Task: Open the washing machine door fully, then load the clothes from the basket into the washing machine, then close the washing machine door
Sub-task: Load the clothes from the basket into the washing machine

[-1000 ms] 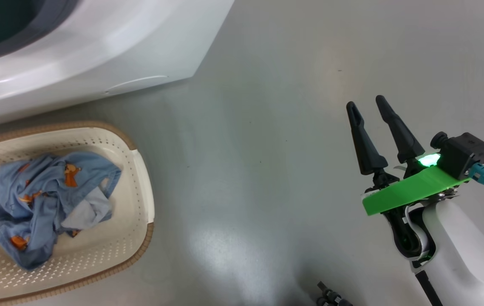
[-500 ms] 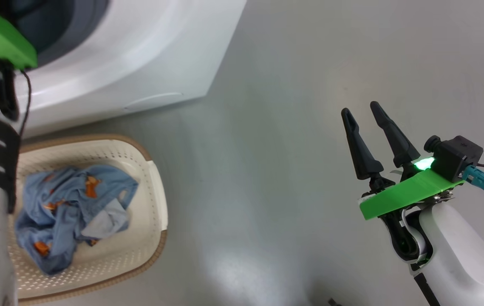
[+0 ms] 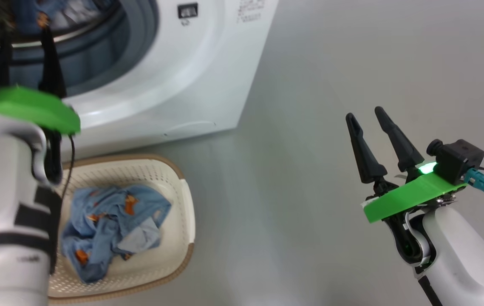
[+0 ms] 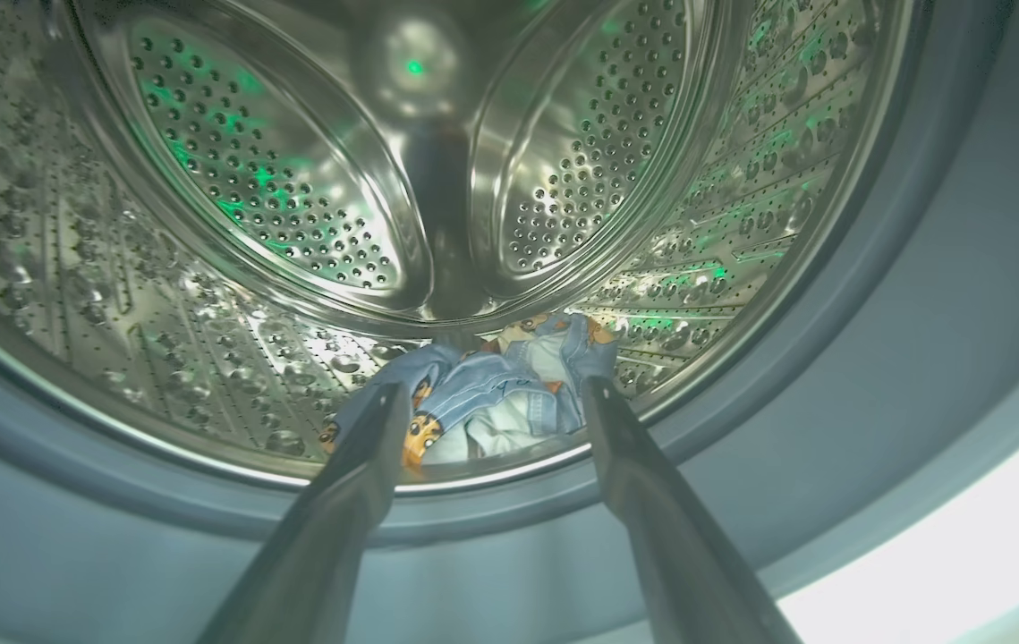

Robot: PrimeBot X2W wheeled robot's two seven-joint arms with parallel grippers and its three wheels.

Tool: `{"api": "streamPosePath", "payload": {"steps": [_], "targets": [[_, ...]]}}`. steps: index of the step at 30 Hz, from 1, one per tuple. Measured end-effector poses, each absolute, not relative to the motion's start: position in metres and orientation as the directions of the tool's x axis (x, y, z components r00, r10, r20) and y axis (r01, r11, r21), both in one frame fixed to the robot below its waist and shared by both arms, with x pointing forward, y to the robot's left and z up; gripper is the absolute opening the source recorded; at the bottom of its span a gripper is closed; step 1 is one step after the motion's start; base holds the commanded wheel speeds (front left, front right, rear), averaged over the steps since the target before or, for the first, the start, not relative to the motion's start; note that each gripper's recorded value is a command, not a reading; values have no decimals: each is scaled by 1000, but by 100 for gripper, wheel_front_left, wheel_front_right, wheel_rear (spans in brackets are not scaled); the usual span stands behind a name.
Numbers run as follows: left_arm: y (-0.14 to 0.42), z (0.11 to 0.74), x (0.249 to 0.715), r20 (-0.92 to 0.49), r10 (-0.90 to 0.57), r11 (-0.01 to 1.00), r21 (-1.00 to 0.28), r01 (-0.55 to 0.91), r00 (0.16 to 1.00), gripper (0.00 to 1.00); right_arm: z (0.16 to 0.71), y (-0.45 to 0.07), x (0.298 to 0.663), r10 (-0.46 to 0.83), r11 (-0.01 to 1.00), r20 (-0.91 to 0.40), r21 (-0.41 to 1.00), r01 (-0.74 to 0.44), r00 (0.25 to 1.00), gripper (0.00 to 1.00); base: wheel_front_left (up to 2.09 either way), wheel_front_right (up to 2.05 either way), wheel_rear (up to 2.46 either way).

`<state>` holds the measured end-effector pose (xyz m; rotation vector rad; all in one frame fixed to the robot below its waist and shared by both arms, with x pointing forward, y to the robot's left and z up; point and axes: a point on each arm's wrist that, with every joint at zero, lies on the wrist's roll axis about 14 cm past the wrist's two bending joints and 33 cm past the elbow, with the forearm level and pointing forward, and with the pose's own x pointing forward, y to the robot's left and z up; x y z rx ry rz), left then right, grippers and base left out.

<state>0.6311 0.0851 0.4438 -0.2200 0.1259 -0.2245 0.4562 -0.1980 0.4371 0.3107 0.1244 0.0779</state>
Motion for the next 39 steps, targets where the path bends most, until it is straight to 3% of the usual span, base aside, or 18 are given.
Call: {"api": "streamPosePath", "payload": {"steps": [24, 39], "targets": [[151, 483, 472, 0, -108, 965, -239, 105, 994, 100, 499, -167, 420, 177, 938, 35, 297, -179, 984, 100, 0, 0, 0], [170, 498, 416, 45, -43, 971, -232, 52, 998, 100, 523, -166, 405, 179, 942, 101, 270, -200, 979, 100, 0, 0, 0]]}}
